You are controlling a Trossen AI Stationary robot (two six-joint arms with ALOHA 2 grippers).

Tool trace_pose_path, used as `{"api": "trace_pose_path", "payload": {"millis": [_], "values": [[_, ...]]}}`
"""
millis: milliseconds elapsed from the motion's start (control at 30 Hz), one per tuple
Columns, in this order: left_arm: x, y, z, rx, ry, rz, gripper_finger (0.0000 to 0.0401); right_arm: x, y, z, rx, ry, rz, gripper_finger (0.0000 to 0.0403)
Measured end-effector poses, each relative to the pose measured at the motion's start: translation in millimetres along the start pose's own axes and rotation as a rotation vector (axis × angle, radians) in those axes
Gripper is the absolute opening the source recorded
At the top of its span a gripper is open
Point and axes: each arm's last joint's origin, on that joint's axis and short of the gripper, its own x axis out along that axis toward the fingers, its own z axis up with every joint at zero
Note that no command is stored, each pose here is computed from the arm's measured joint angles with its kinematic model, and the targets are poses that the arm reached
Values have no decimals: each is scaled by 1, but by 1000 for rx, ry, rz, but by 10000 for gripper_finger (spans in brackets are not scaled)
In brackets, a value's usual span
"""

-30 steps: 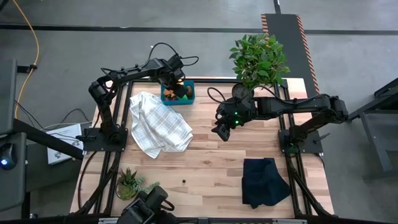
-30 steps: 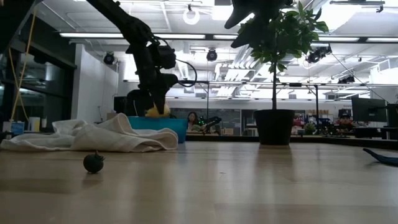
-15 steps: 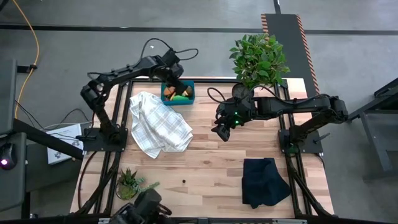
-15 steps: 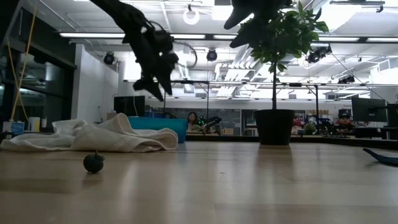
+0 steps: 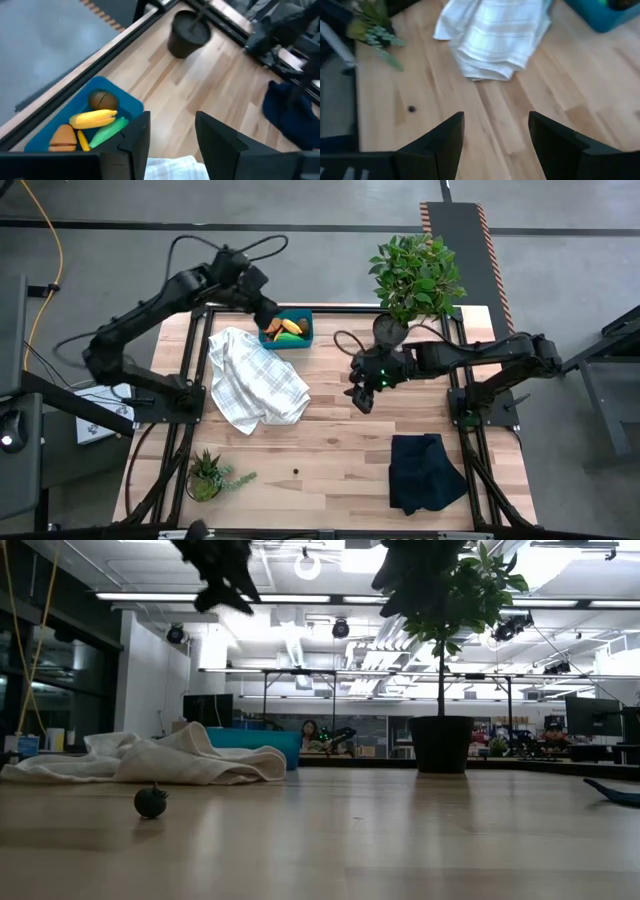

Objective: Pick and placing Produce into tupperware
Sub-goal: Put the blackberry into the blue bin

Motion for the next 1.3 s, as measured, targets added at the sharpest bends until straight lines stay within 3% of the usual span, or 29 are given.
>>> {"api": "trace_pose_path", "payload": {"millis": [100,233,367,467,567,800,967,1033,1133,1300], "values": [[-21,-21,-10,38,-50,-2,138,-9,6,-12,-20,-31,-72,213],[-32,-38,-36,32,-95,5,133,-13,0,-44,82,-110,-64,213],[-40,-50,-69,24,-173,-5,131,-11,-10,-71,237,-295,101,213],[-46,-57,-94,-31,-290,-81,131,-10,-10,-85,302,-418,250,213],[-51,-62,-122,-71,-380,-166,131,-4,-10,-98,356,-447,328,213],[-52,-68,-170,-209,-457,-240,131,17,1,-105,487,-552,356,213],[-54,-81,-183,-224,-479,-262,131,35,10,-96,661,-803,356,212],[-57,-85,-187,-217,-480,-267,131,40,22,-88,553,-857,369,212],[-59,-91,-193,-201,-471,-287,131,56,49,-77,311,-735,348,210],[-64,-100,-203,-177,-426,-353,131,85,90,-72,103,-533,96,197]]}}
